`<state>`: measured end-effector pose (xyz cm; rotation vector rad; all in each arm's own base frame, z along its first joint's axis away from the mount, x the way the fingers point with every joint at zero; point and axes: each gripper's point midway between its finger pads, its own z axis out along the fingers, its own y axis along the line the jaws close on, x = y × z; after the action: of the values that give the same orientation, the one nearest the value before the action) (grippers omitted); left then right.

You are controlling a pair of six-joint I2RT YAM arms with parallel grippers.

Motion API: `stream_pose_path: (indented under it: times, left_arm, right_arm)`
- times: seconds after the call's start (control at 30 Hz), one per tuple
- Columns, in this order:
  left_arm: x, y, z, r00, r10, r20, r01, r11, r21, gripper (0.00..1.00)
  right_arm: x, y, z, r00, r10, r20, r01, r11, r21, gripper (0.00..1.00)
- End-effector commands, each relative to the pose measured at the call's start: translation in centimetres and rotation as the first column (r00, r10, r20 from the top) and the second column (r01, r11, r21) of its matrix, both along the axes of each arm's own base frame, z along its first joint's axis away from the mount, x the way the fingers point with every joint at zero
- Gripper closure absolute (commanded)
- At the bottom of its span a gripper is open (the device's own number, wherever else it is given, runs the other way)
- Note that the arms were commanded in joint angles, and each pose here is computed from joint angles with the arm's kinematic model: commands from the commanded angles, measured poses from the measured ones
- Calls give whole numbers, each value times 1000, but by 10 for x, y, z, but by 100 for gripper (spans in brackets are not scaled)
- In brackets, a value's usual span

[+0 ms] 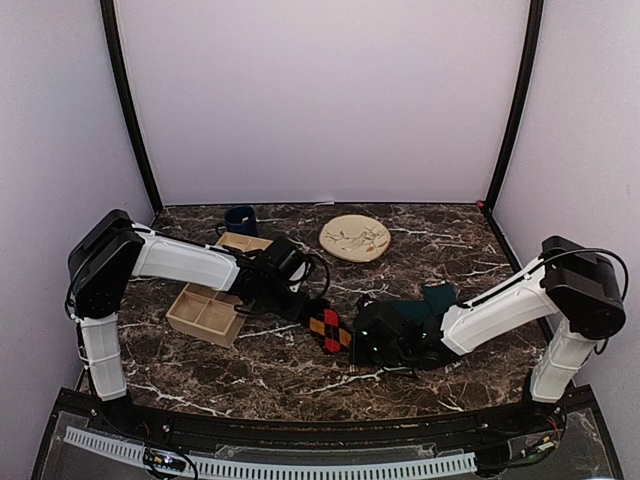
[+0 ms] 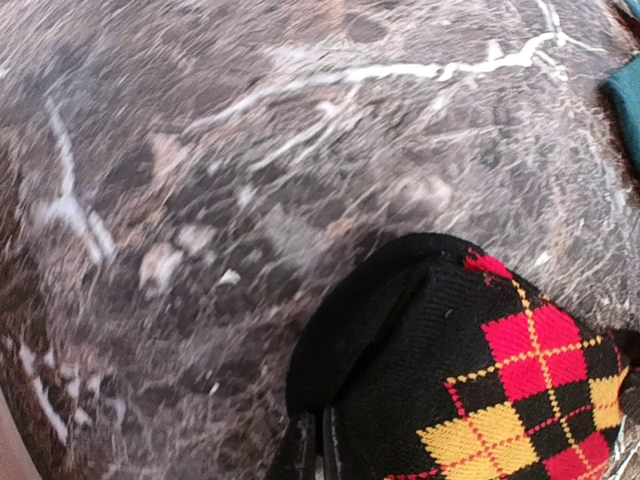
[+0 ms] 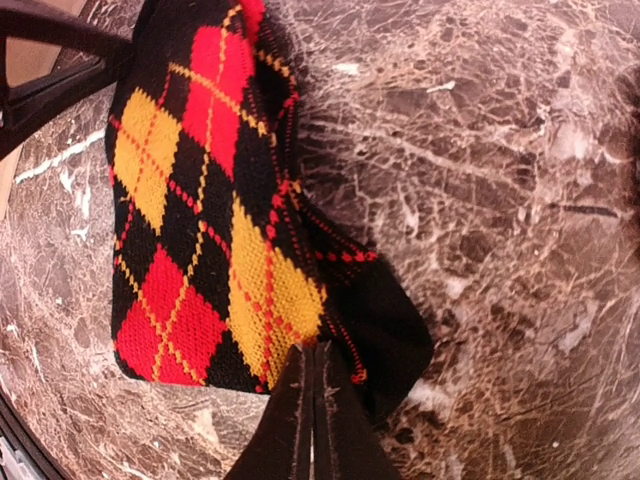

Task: Roll the socks
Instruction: Rotate the sock at the center of the board.

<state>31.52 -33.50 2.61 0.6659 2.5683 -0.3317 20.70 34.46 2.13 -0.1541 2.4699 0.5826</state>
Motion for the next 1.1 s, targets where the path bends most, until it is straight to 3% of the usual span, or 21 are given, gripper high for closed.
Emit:
stream_pose_path:
  times: [0.0, 0.57, 0.73, 0.87, 1.0, 1.07]
  left_arm:
    - [4, -16, 9, 997, -78, 6, 78, 996, -31, 94]
    - [30, -51, 21, 981, -187, 51, 190, 979, -68, 94]
    - [37, -53, 46, 980, -177, 90, 185, 979, -89, 86]
    - [37, -54, 76, 974, -171, 148, 191, 973, -133, 73]
    - [33, -49, 104, 969, -150, 196, 186, 966, -180, 63]
    - [28, -44, 113, 967, -141, 211, 183, 963, -198, 62]
  right_arm:
    - [-18, 6, -3, 998, 32, -46, -33, 999, -17, 99]
    - [-32, 35, 40, 996, 70, 46, -71, 998, 2, 94]
    - [-25, 28, 68, 987, 78, 141, -79, 997, 3, 88]
    - [-20, 26, 101, 967, 107, 232, -115, 993, 22, 78]
    - [-14, 19, 114, 946, 144, 292, -134, 990, -51, 63]
    - [-12, 15, 113, 942, 157, 296, -140, 987, -79, 61]
